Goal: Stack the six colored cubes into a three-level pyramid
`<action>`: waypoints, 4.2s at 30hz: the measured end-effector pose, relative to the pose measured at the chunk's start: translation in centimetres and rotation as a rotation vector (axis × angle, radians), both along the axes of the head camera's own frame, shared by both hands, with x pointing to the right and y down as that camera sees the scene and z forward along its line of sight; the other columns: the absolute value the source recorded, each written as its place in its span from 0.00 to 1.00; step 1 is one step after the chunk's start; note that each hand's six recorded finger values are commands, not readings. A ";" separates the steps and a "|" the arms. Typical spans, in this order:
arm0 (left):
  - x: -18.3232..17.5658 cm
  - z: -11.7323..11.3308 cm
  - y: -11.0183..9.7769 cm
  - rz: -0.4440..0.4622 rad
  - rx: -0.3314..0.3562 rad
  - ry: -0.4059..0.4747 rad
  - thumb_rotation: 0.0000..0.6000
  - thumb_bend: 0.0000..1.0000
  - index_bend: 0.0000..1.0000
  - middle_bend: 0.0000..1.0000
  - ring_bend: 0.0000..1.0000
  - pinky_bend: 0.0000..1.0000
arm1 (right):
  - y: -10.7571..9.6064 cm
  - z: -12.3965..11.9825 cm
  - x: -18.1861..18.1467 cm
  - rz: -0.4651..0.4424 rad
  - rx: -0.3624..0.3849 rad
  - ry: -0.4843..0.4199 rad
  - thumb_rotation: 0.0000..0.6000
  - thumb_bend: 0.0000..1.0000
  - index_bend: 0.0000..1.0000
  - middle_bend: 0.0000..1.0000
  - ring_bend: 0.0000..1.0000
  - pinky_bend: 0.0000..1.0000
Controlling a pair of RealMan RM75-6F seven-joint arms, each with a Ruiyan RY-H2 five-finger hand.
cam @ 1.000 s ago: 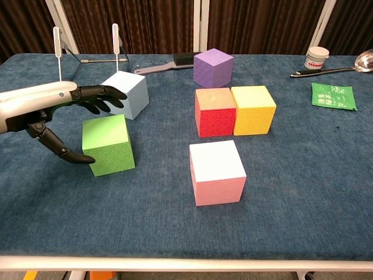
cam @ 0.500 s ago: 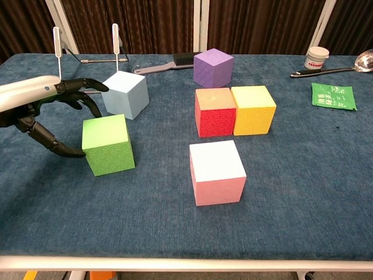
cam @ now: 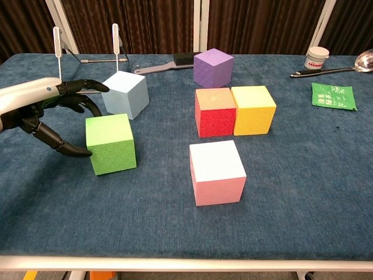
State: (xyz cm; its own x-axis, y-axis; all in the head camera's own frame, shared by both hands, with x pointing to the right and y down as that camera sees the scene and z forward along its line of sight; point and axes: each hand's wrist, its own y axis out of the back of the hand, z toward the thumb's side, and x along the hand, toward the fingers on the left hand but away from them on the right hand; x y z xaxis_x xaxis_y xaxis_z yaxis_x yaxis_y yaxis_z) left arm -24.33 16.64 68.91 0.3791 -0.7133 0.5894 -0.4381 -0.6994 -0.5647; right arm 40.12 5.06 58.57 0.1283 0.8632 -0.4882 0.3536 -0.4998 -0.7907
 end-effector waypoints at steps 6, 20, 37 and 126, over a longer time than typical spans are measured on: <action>0.0 0.1 0.0 -0.023 -0.020 0.002 1.00 0.04 0.10 0.24 0.07 0.13 | 0.0 0.0 0.0 -0.002 0.001 0.000 1.00 0.00 0.00 0.07 0.00 0.00; 1.1 0.0 0.5 -0.096 -0.053 -0.011 1.00 0.02 0.10 0.22 0.06 0.10 | 0.3 0.1 0.6 0.010 -0.002 -0.001 1.00 0.00 0.00 0.08 0.00 0.00; 1.9 0.2 1.1 -0.152 -0.076 -0.027 1.00 0.03 0.10 0.23 0.06 0.10 | 0.6 0.4 0.7 0.010 -0.016 -0.011 1.00 0.00 0.00 0.08 0.00 0.00; 9.5 4.0 -8.6 0.132 0.026 0.053 1.00 0.17 0.19 0.50 0.29 0.33 | 1.5 -2.3 5.0 0.098 0.035 -0.100 1.00 0.00 0.00 0.10 0.00 0.00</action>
State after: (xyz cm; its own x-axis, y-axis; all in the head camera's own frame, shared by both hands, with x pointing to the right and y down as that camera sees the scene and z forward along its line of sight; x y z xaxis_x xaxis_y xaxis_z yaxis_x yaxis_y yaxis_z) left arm -14.86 8.04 72.88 0.5009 -0.6702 0.5477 -0.3732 -0.7382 -0.5619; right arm 45.16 6.52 56.23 0.0893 0.8902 -0.4466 0.4775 -0.4318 -0.7652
